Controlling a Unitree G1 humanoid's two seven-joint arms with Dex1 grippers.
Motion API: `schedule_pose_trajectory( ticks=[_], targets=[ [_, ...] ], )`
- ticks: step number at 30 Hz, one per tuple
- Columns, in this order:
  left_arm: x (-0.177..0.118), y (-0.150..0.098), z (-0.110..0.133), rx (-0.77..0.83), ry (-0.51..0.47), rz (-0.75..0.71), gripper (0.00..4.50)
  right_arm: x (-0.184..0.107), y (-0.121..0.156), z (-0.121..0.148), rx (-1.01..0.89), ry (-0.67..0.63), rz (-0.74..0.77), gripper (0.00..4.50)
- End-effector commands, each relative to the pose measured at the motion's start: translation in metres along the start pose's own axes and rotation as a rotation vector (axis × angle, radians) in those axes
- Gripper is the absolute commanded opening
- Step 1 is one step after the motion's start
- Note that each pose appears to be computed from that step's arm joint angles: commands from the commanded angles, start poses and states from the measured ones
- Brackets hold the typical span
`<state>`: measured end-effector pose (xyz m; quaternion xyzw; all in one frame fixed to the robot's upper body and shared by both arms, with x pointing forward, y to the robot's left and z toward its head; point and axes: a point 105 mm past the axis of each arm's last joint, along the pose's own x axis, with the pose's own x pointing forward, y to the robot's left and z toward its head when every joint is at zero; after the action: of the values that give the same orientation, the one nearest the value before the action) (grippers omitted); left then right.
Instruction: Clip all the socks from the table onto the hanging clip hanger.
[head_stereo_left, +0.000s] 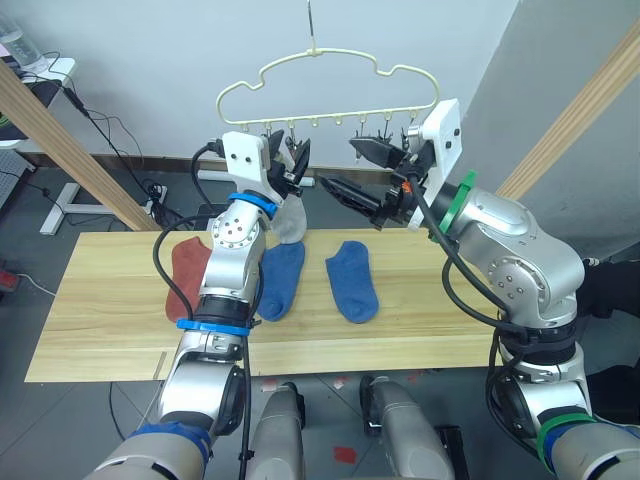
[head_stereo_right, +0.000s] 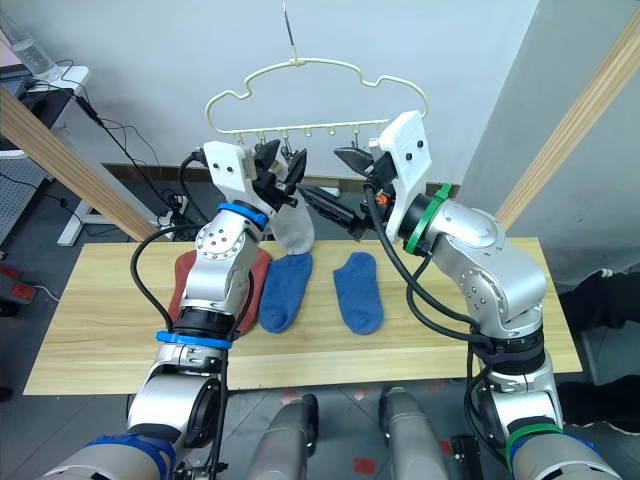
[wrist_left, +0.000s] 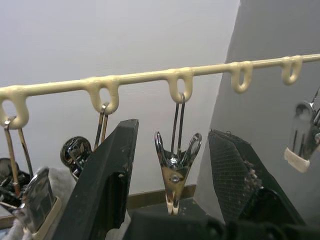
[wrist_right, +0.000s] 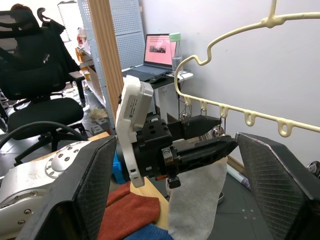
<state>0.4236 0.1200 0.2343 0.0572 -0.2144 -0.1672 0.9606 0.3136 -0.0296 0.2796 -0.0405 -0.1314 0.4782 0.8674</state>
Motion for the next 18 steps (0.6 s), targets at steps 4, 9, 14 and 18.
schedule_pose_trajectory(
  ticks=[4, 9, 14, 18],
  targets=[
    [0.0041, 0.0035, 0.0181, 0.023, -0.067, 0.006, 2.43, -0.0018, 0.0048, 0.0123, -0.048, -0.042, 0.012, 3.98],
    [0.0034, 0.0029, 0.0185, 0.018, -0.070, 0.003, 2.06, -0.0015, 0.0051, 0.0123, -0.048, -0.042, 0.014, 3.98],
    [0.0032, 0.0033, 0.0186, 0.019, -0.072, 0.002, 0.68, -0.0012, 0.0052, 0.0109, -0.046, -0.040, 0.013, 3.98],
    [0.0032, 0.0030, 0.0181, 0.022, -0.067, -0.001, 0.03, -0.0018, 0.0054, 0.0084, -0.043, -0.034, 0.013, 3.98]
  ],
)
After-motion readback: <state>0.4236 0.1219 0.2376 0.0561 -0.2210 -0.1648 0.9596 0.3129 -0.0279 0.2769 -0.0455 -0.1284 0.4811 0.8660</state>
